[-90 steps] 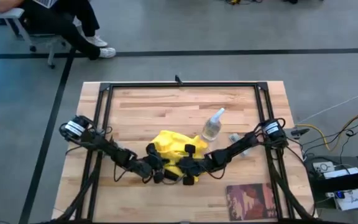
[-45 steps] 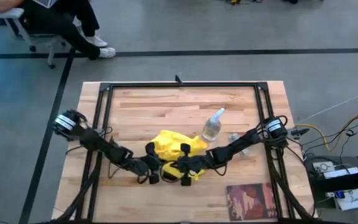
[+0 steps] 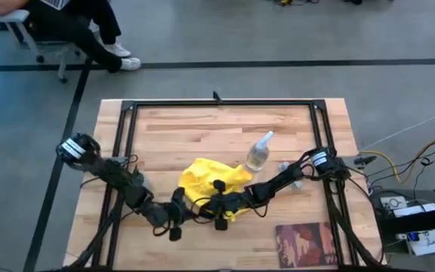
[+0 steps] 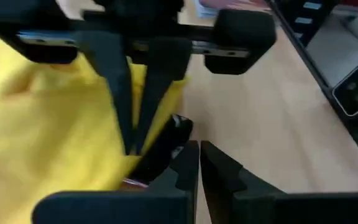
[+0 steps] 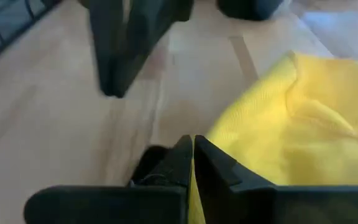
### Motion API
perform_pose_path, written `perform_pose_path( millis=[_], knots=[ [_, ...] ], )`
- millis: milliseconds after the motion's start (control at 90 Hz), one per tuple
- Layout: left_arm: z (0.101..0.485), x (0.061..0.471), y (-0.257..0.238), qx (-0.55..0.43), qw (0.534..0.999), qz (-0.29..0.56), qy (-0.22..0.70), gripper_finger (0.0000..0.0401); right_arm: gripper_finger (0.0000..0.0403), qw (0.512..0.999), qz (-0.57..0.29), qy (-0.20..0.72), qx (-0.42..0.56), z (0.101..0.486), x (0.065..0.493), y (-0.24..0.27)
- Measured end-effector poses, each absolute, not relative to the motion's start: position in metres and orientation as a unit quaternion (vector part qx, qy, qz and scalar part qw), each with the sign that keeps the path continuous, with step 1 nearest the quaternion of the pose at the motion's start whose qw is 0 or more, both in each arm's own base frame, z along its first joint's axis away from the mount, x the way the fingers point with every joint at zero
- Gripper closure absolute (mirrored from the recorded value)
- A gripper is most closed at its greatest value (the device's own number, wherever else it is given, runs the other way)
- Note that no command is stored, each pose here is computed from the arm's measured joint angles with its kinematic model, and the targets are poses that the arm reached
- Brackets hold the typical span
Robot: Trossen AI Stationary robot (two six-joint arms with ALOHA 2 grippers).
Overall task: Apply microfiber cloth
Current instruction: Wipe the front and back of the cellphone with the yellow microfiber cloth
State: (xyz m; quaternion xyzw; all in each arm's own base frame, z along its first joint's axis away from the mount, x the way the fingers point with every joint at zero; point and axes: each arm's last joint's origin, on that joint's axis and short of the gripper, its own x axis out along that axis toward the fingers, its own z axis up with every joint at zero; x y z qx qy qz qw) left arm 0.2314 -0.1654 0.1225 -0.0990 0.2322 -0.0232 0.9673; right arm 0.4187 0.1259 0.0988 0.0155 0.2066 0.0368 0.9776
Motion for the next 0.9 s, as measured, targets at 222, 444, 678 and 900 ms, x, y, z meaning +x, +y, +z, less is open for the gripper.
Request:
perform_pose_path(
  millis=[222, 444, 678, 900],
  knots=[
    [0.090, 0.250, -0.160, -0.086, 0.968, 0.006, 0.237, 0.0401, 0.0403, 0.976, 0.009, 0.216, 0.028, 0.089, 0.419, 0.123],
    [0.077, 0.264, -0.156, -0.087, 0.968, 0.028, 0.235, 0.0401, 0.0403, 0.974, -0.044, 0.214, 0.066, 0.084, 0.419, 0.118],
    [0.067, 0.260, -0.154, -0.105, 0.960, 0.032, 0.258, 0.0401, 0.0403, 0.962, -0.121, 0.244, 0.018, 0.082, 0.409, 0.097],
    [0.065, 0.258, -0.153, -0.115, 0.958, 0.034, 0.260, 0.0401, 0.0403, 0.957, -0.139, 0.253, 0.001, 0.079, 0.406, 0.079]
  ],
)
